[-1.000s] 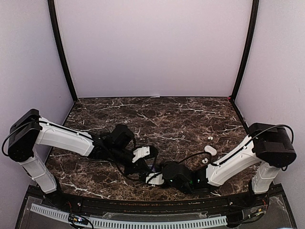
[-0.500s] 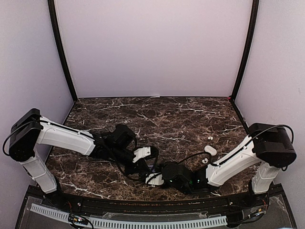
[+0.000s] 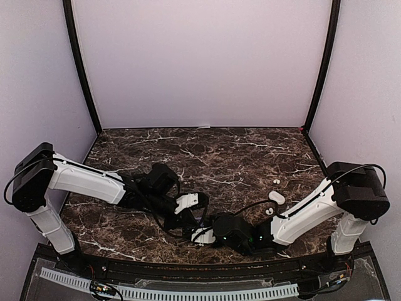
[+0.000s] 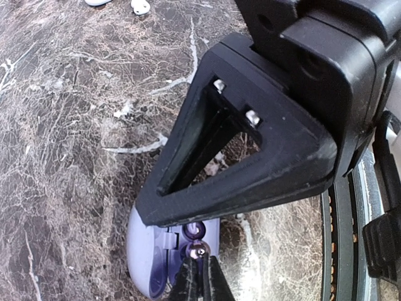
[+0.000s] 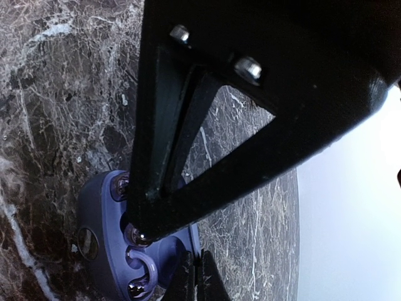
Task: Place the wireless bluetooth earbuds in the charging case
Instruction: Insert the left earbud into the left side groove of the charging case.
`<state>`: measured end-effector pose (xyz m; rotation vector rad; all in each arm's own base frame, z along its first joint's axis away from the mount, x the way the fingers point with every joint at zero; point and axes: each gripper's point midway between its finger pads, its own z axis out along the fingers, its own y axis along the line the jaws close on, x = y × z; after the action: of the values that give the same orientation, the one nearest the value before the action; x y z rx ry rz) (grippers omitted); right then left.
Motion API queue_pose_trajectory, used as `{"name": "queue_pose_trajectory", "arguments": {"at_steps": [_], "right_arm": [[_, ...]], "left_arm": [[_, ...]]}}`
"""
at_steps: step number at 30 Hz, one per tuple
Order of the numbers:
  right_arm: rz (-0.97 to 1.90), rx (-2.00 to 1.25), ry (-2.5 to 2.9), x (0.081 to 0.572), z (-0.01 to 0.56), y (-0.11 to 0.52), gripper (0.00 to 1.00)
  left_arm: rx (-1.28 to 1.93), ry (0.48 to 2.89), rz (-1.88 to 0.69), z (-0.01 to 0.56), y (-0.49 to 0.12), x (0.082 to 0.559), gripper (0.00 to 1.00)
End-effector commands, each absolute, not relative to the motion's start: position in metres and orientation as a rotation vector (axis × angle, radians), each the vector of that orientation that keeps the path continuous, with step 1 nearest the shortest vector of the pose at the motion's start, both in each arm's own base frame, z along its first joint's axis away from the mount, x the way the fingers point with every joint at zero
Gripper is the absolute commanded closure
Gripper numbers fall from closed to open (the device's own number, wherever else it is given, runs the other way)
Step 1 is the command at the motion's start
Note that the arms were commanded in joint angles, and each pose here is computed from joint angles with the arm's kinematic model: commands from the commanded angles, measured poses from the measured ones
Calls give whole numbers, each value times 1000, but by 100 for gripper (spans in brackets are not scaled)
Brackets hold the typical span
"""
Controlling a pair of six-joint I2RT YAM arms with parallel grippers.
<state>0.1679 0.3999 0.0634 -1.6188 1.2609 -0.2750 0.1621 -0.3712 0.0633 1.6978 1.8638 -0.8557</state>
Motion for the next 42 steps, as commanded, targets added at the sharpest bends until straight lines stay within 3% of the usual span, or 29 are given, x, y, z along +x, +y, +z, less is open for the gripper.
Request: {"name": "queue_pose_trajectory", "arguments": {"at_steps": [1,42], "right_arm": [[-242,-1532,1254,169,83,411,100],[-252,-1546,1250,168,79,413,100]], "left_arm": [[1743,1866,-880,61,-374,155,100],[1814,1994,-798,47,-361,154,100]]}}
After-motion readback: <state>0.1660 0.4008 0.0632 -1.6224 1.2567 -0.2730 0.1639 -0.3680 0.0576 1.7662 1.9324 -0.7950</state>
